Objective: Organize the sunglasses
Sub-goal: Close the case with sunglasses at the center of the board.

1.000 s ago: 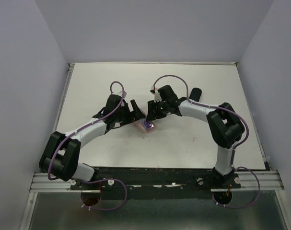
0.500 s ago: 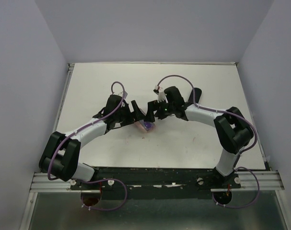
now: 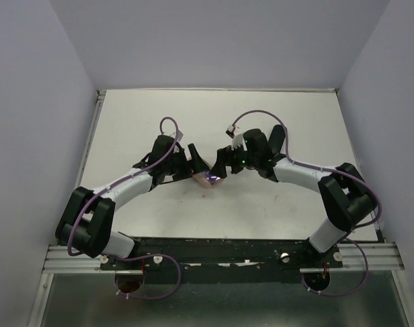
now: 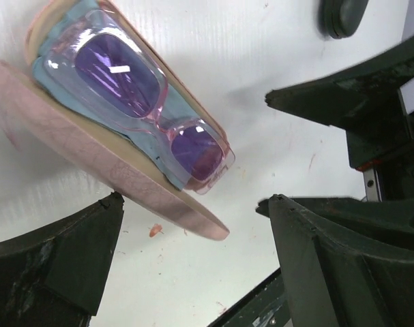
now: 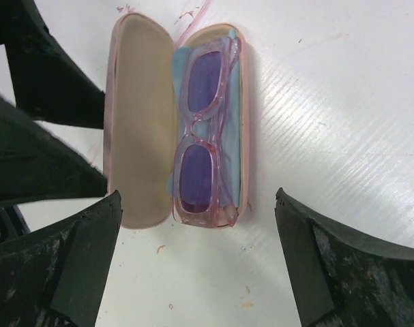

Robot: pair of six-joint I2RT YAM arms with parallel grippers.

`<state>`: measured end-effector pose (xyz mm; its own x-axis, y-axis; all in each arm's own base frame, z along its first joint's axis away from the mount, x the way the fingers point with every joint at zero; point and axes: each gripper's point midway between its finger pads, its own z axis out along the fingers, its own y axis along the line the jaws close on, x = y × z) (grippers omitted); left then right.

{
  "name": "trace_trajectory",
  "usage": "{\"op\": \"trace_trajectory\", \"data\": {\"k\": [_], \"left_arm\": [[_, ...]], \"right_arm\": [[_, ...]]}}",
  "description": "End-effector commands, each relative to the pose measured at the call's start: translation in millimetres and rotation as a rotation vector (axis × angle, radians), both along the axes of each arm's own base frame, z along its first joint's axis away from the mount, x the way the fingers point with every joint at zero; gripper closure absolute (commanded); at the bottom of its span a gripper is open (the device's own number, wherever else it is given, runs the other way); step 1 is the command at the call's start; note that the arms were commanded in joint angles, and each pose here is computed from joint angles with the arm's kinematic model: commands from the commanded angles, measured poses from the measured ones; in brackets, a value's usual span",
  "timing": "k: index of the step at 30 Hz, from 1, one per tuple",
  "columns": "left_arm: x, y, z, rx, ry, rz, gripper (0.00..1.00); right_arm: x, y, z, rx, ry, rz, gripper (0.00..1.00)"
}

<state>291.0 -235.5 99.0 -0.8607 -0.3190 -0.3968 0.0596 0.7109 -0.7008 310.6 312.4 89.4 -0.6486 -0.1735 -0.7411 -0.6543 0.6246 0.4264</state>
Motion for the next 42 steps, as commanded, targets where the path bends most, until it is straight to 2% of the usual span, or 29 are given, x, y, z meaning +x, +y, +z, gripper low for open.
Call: {"op": "trace_trajectory", "data": {"k": [1, 6, 10, 14, 19, 21, 25, 37, 42], "left_arm": [[16, 4, 6, 0.014, -0.033, 0.056, 0.04], [16, 4, 10, 0.013, -0.042, 0.056, 0.04], [15, 3, 10, 0.005, -0.038, 0.051, 0.04], [14, 2, 12, -0.01, -0.035, 0.051, 0.05], [11, 8, 11, 0.009, -0.023, 0.085, 0.08], [12, 11, 9, 0.023, -0.017, 0.103, 0.09], [14, 12, 5, 0.038, 0.004, 0.112, 0.12], [16, 11, 9, 0.049, 0.011, 0.125, 0.23], [18, 12, 8, 0.092, 0.02, 0.143, 0.35]], "right_arm": [[-7, -1, 13, -0.009, -0.097, 0.044, 0.0], [-35, 5, 15, 0.028, -0.104, 0.216, 0.0], [-46, 4, 13, 0.041, -0.094, 0.263, 0.0], [-41, 4, 10, 0.043, -0.087, 0.222, 0.0], [-7, 3, 6, 0.025, -0.051, 0.015, 0.0], [0, 4, 4, 0.039, -0.017, -0.046, 0.03], [5, 15, -7, 0.053, 0.054, -0.05, 0.09], [14, 24, -26, 0.057, 0.12, -0.073, 0.22], [20, 19, -33, 0.059, 0.158, -0.132, 0.26]]}}
